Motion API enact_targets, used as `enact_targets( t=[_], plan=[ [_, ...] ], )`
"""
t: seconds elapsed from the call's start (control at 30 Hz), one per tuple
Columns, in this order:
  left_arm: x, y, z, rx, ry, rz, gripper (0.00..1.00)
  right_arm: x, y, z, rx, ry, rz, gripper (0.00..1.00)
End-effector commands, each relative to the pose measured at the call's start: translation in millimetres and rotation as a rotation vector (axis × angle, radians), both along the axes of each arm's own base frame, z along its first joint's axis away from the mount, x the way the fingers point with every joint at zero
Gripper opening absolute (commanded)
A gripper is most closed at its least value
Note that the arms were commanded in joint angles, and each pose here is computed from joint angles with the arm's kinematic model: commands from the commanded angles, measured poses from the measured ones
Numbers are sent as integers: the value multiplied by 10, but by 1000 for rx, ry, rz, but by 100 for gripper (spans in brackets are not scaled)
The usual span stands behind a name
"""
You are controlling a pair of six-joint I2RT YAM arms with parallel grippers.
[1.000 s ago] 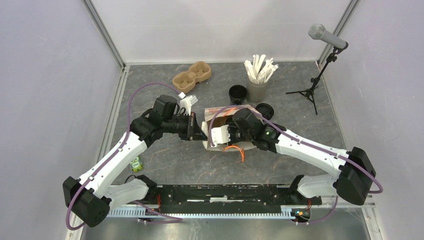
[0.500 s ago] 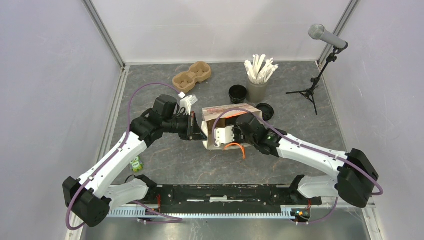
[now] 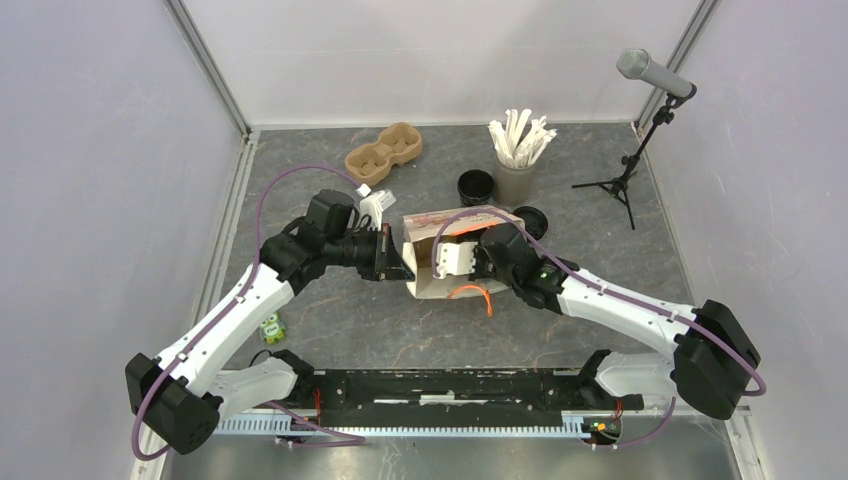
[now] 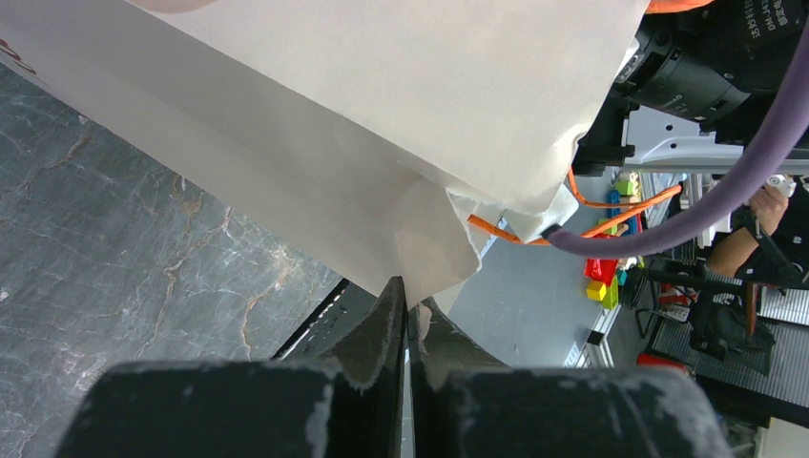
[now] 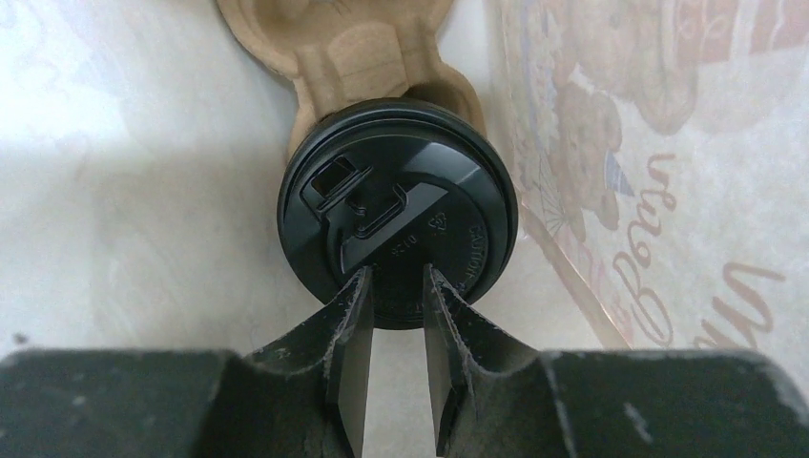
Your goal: Pack the takeout coffee
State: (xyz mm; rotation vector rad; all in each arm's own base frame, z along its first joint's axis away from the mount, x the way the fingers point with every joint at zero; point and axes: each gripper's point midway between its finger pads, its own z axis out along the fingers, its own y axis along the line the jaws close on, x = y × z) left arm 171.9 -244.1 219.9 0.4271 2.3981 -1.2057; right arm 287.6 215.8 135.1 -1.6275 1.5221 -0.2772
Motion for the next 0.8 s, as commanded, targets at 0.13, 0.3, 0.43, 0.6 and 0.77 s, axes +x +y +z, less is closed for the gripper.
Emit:
enact_targets(
  t=[0.13, 0.3, 0.43, 0.6, 0.77],
  plan=[
    [-8, -33, 155, -23, -66, -40, 8, 93, -59, 64, 78, -18, -79, 31],
    [-9, -32, 162, -25, -68, -40, 8, 109, -76, 40, 72, -15, -88, 31],
    [-16, -32, 150, -24, -67, -43, 8, 134, -83, 20, 74, -13, -101, 31],
    [-13, -32, 156, -25, -67, -42, 8, 157, -65, -14, 81, -9, -107, 31],
    [-5, -33, 153, -22, -68, -42, 8, 177, -85, -25, 87, -11, -120, 31]
  ],
)
